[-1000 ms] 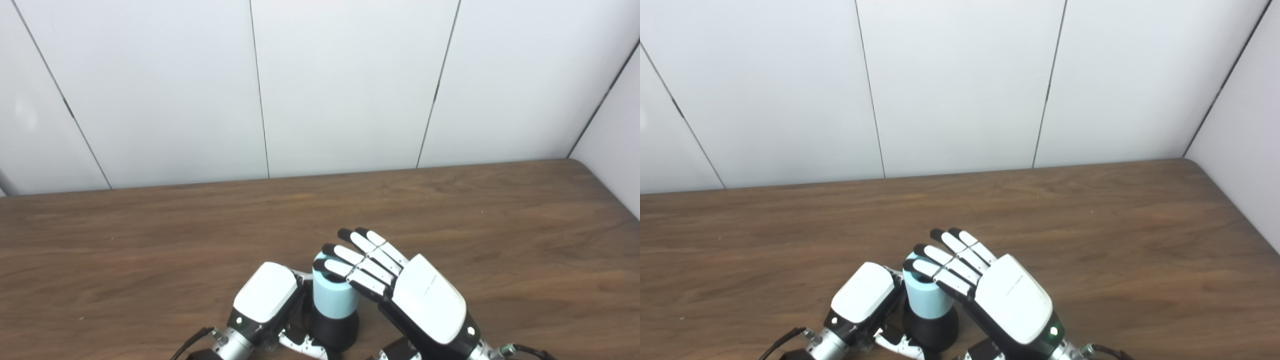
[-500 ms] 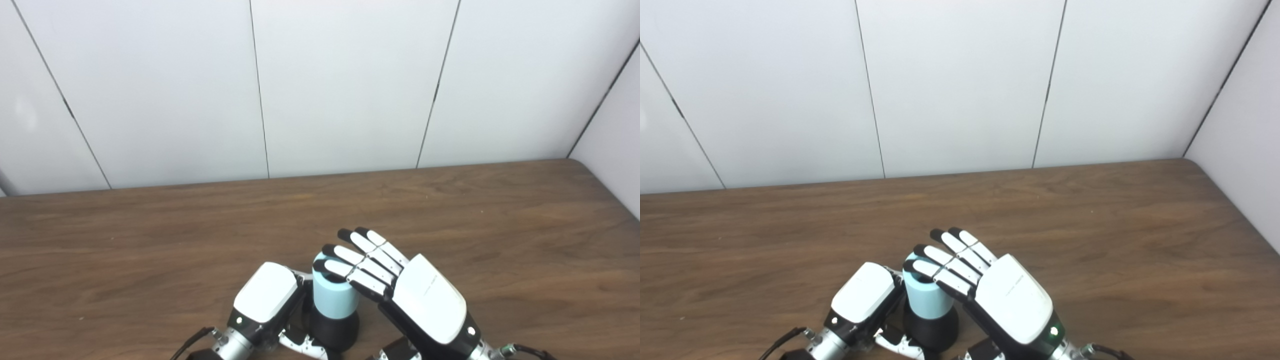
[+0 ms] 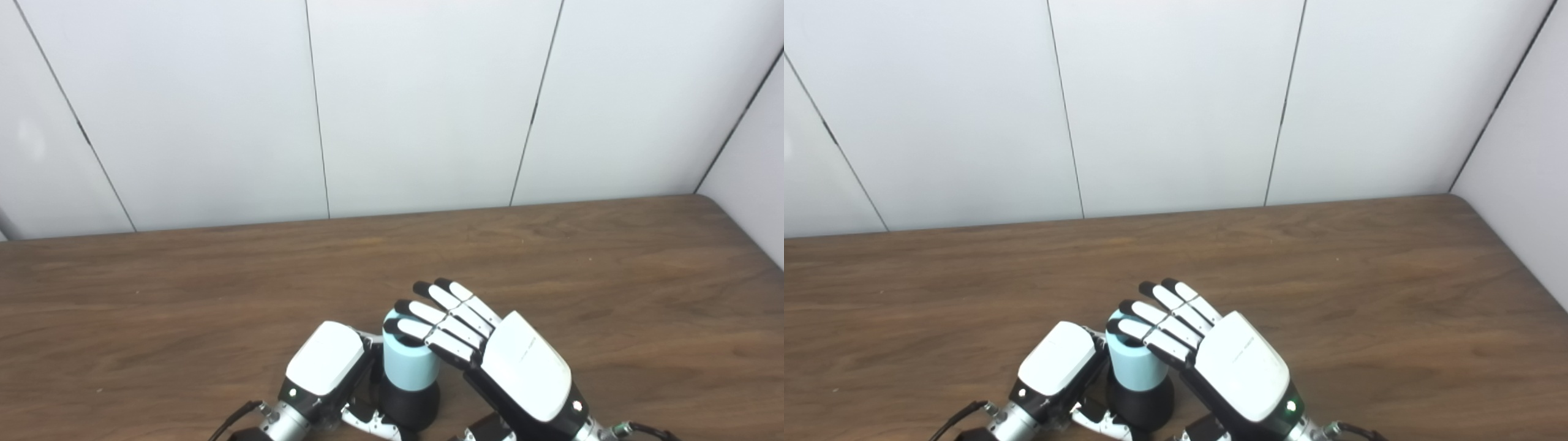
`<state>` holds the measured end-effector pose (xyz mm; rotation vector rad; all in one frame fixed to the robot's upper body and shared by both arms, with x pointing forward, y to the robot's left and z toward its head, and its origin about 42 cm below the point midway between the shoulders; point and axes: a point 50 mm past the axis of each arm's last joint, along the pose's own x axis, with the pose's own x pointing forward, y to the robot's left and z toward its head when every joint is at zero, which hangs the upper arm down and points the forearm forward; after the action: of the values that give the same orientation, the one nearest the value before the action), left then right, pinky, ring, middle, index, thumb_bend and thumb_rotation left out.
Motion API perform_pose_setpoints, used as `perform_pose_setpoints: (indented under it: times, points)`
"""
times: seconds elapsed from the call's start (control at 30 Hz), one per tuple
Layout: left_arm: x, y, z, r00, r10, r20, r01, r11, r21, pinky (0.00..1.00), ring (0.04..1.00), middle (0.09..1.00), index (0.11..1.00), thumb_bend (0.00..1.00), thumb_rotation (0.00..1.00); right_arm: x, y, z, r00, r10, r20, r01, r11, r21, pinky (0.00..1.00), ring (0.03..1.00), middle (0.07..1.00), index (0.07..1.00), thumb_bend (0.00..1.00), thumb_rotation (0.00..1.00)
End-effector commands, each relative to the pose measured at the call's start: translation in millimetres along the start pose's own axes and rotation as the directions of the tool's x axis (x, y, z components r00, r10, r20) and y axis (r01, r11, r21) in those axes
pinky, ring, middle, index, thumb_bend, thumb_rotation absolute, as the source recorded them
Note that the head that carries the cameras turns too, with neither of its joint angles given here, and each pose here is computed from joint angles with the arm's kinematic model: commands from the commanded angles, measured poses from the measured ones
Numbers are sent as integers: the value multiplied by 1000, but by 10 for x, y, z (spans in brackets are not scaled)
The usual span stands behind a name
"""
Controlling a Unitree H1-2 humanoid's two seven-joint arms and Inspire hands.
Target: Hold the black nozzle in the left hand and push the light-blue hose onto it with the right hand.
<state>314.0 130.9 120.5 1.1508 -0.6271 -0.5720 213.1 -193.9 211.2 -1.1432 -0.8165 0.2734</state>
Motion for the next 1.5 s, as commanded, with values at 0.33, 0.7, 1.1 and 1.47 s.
perform_pose_setpoints:
  times: [0.33, 0.7, 1.1, 1.47]
  points:
    - [-183, -243, -27, 992, -114, -50, 112, 993, -38, 109, 145, 471, 479, 524, 0, -106, 80, -9, 995, 94, 17, -94, 995, -18, 908, 933, 853, 792, 777, 719]
    - [-192, -223, -19, 991, -121, -55, 119, 992, -39, 116, 151, 471, 480, 525, 0, -117, 110, 14, 995, 99, 17, -98, 995, -14, 906, 930, 850, 792, 777, 717]
    - [-200, -231, -13, 992, -117, -51, 115, 993, -40, 112, 149, 471, 479, 525, 0, -141, 111, 24, 994, 107, 6, -107, 994, -10, 902, 932, 853, 796, 774, 719]
    - [-209, -228, -16, 991, -123, -54, 121, 992, -40, 106, 145, 471, 480, 525, 0, -150, 139, 32, 994, 106, 2, -106, 994, -4, 890, 924, 848, 792, 778, 715]
